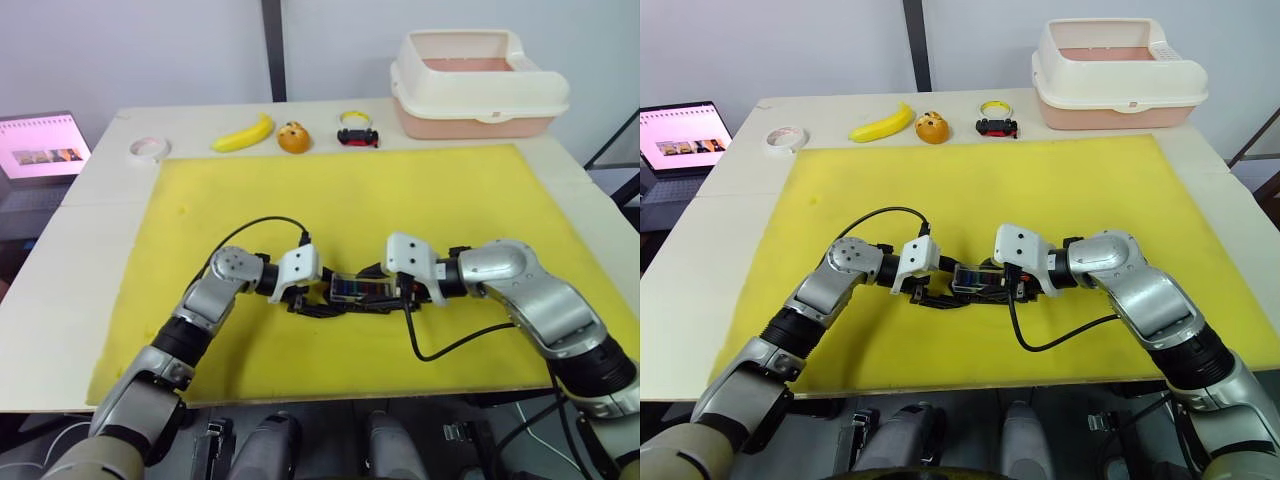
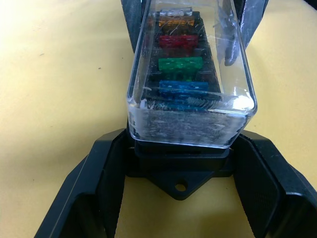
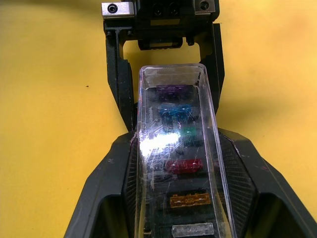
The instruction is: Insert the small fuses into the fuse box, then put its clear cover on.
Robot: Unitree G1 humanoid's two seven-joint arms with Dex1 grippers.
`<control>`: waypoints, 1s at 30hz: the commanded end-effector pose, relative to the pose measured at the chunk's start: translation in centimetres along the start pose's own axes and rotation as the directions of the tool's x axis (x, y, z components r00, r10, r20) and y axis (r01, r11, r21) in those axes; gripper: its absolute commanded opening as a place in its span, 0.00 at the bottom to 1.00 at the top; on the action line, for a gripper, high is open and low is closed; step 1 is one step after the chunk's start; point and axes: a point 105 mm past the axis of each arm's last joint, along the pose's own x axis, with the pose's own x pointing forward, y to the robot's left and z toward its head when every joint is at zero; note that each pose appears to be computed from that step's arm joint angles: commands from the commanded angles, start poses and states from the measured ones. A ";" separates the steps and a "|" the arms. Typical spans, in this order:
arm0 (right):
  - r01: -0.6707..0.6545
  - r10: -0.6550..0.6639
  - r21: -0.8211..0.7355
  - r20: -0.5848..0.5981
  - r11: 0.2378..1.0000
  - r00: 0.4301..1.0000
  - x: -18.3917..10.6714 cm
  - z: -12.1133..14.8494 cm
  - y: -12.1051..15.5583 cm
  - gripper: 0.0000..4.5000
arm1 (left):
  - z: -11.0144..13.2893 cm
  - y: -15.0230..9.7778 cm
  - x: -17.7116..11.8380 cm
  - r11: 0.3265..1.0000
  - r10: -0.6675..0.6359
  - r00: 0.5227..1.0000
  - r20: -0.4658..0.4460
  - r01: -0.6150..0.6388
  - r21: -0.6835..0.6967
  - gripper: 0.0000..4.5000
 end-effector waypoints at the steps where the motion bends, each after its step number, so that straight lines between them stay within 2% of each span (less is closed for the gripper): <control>1: 0.025 -0.024 -0.026 0.022 0.999 0.999 -0.5 0.9 -0.3 0.79 | -0.2 0.0 -0.2 1.000 0.010 1.000 -0.019 -0.010 0.003 0.57; 3: 0.043 -0.041 -0.040 0.038 0.998 0.998 -0.8 1.5 -0.6 0.99 | -0.2 0.0 -0.2 1.000 0.010 1.000 -0.019 -0.010 0.001 0.57; 10: 0.070 -0.067 -0.052 0.057 0.996 0.996 -1.5 2.3 -0.3 0.99 | -0.2 -0.1 -0.1 1.000 0.007 1.000 -0.016 -0.007 -0.002 0.57; 15: 0.107 -0.097 -0.139 0.083 0.985 0.992 -1.4 2.4 0.1 0.99 | -0.2 0.0 -0.1 1.000 0.005 1.000 -0.015 -0.005 -0.003 0.57; 19: 0.101 -0.081 -0.122 0.161 0.987 0.984 -1.7 3.7 1.0 0.99 | -0.3 0.0 -0.1 1.000 0.004 1.000 -0.016 -0.004 -0.004 0.57; 25: 0.128 -0.109 -0.102 0.178 0.987 0.978 -1.9 3.5 1.2 0.99 | -0.3 -0.1 0.0 1.000 0.003 1.000 -0.014 -0.003 -0.006 0.57; 28: 0.133 -0.114 -0.082 0.206 0.988 0.972 -1.8 3.6 1.5 0.81 | -0.3 -0.2 0.1 1.000 0.003 1.000 -0.011 -0.003 -0.007 0.57; 30: 0.133 -0.115 -0.072 0.213 0.989 0.970 -1.7 3.5 1.7 0.60 | -0.2 -0.2 0.1 1.000 0.003 1.000 -0.010 -0.003 -0.007 0.57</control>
